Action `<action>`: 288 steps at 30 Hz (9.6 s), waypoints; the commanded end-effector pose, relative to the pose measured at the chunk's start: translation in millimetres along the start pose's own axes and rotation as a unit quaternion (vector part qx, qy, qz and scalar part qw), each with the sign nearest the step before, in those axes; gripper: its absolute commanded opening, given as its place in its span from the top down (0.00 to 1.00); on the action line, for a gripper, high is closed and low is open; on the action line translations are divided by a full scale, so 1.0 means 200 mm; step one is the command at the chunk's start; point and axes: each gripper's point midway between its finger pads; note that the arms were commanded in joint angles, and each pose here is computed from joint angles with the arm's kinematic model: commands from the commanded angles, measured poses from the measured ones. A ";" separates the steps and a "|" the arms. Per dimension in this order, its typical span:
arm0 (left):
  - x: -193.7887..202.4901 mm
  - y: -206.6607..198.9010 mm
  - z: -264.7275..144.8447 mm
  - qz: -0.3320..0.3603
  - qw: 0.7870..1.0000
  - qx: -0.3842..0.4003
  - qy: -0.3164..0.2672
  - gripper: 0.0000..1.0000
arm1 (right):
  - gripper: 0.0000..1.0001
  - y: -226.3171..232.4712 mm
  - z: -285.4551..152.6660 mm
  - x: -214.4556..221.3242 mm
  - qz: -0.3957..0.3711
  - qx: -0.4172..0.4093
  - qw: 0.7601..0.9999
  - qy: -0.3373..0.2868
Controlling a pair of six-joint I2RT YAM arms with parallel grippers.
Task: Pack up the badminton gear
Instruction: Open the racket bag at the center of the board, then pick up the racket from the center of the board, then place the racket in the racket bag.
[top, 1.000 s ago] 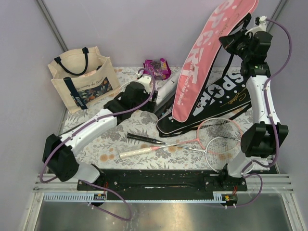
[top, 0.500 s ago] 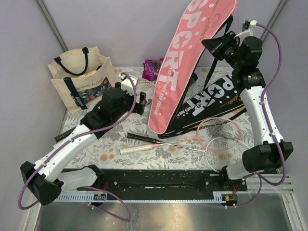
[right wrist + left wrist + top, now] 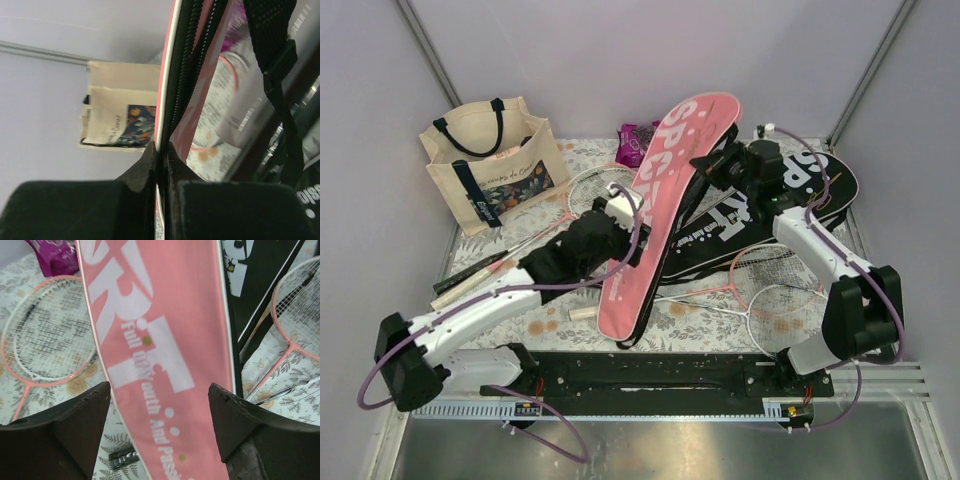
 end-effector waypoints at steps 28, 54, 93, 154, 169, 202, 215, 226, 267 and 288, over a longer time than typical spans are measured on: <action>0.38 -0.20 0.27 0.026 0.995 -0.027 0.088 0.63 | 0.94 -0.30 0.24 0.17 0.036 0.011 0.999 0.023; 0.44 -0.17 0.23 0.025 0.995 -0.010 0.101 0.57 | 0.94 -0.30 0.20 0.19 0.011 0.016 0.999 0.038; 0.15 -0.08 0.14 -0.197 0.980 0.007 0.038 1.00 | 0.29 -0.99 -0.72 0.51 0.118 0.385 0.914 0.046; 0.19 -0.11 0.18 -0.214 0.975 0.010 0.060 1.00 | 1.00 -0.35 -0.95 0.41 -0.172 0.244 0.932 0.205; 0.16 -0.15 0.18 -0.219 0.974 0.033 0.054 1.00 | 1.00 -0.64 -0.96 0.90 -0.049 0.195 0.926 0.318; 0.23 -0.29 0.12 -0.205 0.968 0.122 0.073 1.00 | 1.00 -0.57 -0.56 1.11 -0.041 0.154 0.937 0.311; 0.41 -0.32 0.09 -0.172 0.966 0.141 0.130 1.00 | 1.00 -0.48 -0.41 1.09 -0.059 0.127 0.940 0.312; 0.43 -0.34 0.13 -0.157 0.966 0.152 0.134 1.00 | 1.00 -0.64 -0.60 1.19 -0.161 0.210 0.878 0.399; 0.46 -0.53 0.00 -0.136 0.954 0.227 0.141 1.00 | 1.00 -0.21 -0.09 1.09 -0.224 -0.070 0.936 0.261; 0.28 -0.64 0.07 -0.061 0.948 0.286 0.124 1.00 | 1.00 -0.55 -0.54 1.17 -0.171 0.008 0.942 0.288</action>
Point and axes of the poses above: each gripper's point midway between its finger pads, its own z axis out along the fingers, its own y axis along the line the jaws close on, x = y × z, and after that the axes turned 2 degrees about -z, right-handed
